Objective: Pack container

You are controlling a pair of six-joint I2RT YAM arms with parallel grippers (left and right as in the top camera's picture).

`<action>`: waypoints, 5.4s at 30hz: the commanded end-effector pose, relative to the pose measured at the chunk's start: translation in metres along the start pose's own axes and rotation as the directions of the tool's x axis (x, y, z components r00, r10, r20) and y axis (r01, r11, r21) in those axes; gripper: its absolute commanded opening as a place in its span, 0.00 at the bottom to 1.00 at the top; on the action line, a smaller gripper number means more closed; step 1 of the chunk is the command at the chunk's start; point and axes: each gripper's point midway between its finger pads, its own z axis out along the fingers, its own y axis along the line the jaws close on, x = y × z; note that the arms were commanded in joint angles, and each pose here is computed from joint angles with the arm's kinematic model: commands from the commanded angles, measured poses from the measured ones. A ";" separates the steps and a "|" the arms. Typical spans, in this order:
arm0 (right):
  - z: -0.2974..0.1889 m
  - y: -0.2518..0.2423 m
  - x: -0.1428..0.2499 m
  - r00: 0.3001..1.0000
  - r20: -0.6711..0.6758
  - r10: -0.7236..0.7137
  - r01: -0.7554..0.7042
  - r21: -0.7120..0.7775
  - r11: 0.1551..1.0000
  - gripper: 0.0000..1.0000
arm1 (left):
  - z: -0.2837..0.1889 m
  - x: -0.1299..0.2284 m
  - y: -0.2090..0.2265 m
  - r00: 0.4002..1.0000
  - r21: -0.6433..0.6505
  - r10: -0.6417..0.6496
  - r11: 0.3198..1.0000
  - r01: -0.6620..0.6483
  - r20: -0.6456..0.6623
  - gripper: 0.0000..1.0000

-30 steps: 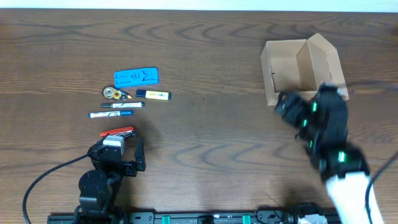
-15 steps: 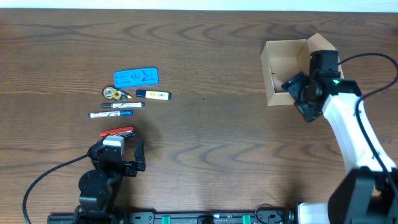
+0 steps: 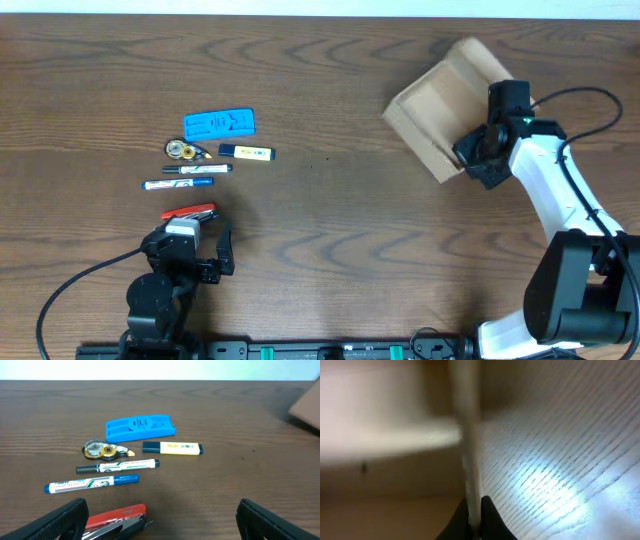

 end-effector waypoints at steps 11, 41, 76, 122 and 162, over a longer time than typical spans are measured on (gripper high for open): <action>-0.067 0.110 0.029 0.718 0.185 -0.671 0.696 -0.177 0.696 0.01 | 0.003 0.010 0.004 1.000 -0.021 -0.004 1.000 0.003 -0.020 0.95; -0.008 0.110 0.102 0.556 0.006 -0.831 0.825 -0.132 0.550 0.01 | 0.003 0.010 0.004 1.000 -0.021 -0.004 1.000 0.003 -0.020 0.95; -0.181 0.071 0.090 0.537 0.169 -0.826 0.843 -0.150 0.517 0.83 | 0.003 0.010 0.004 1.000 -0.021 -0.004 1.000 0.003 -0.020 0.95; -0.094 0.074 0.063 0.537 0.072 -0.841 0.843 -0.080 0.532 0.65 | 0.003 0.010 0.004 1.000 -0.021 -0.004 1.000 0.003 -0.020 0.95; -0.230 -0.122 0.172 0.557 0.262 -0.788 0.819 -0.334 0.467 0.99 | -0.004 0.001 -0.046 0.994 0.268 -0.107 0.957 0.108 -0.020 0.95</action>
